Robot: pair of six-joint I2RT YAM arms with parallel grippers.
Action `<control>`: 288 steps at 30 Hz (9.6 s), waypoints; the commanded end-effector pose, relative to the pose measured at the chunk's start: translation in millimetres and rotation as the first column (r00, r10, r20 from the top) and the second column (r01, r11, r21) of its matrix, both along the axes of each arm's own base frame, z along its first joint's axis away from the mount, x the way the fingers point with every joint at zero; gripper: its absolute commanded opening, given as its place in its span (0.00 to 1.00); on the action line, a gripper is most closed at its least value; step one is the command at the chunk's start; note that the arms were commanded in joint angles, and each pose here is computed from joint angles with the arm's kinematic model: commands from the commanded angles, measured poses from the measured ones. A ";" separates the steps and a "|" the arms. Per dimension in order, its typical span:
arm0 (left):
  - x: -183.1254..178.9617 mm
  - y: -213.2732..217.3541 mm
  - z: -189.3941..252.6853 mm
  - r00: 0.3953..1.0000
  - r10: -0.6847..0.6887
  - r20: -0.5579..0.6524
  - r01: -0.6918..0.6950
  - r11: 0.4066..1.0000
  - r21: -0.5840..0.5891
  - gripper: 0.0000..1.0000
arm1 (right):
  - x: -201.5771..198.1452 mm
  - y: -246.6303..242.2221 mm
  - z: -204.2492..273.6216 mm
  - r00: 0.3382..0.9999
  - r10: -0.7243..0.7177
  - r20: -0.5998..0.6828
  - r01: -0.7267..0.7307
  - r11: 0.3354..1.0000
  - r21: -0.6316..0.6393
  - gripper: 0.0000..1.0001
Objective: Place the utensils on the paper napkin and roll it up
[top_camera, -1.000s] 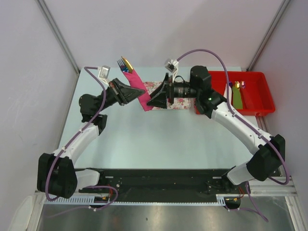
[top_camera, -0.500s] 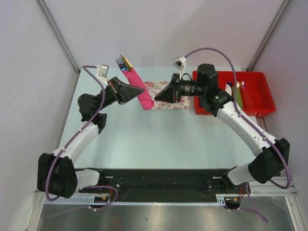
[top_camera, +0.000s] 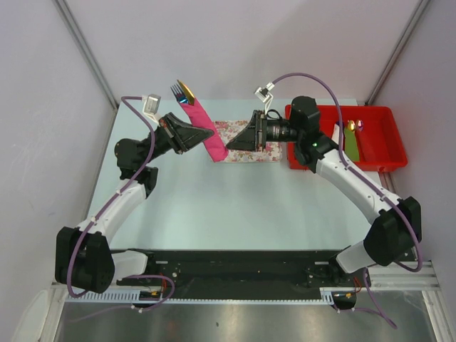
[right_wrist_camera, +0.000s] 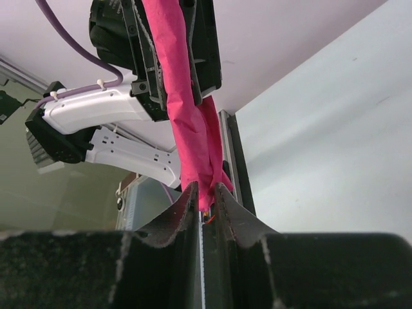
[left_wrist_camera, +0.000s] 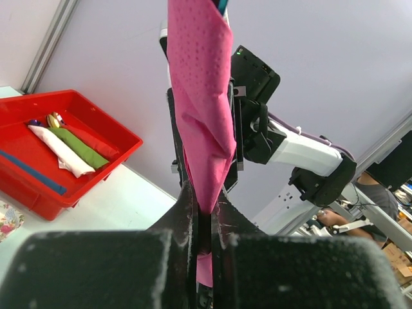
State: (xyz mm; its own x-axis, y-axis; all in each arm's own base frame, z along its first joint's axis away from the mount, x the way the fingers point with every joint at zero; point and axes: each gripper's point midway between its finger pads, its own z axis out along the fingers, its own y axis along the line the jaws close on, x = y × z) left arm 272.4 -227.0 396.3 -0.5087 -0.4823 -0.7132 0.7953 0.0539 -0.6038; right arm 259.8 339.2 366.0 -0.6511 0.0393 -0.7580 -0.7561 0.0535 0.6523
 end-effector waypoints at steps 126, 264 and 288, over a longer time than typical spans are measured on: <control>-5.9 -12.4 36.7 0.996 -0.006 0.093 0.010 0.999 -0.045 0.00 | -21.6 49.4 22.2 0.966 0.210 0.149 -0.218 0.975 0.041 0.40; 86.2 -13.8 -90.8 0.995 0.048 -0.091 -0.018 0.953 0.303 1.00 | 220.1 -301.5 -305.2 0.744 -0.571 -0.346 0.379 0.788 -0.486 0.00; 92.3 -15.5 -86.7 0.991 0.050 -0.122 -0.015 0.962 0.272 1.00 | 210.4 -319.0 -353.3 0.582 -0.718 -0.381 0.318 0.632 -0.706 0.39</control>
State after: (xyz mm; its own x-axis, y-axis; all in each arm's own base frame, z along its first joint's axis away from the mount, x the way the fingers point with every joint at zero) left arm 359.7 -243.2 290.5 -0.6307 -0.2831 -0.7225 0.6693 0.2728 -0.6911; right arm 465.3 38.5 27.5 -0.9377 0.2670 -0.2223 0.0132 0.6669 0.7451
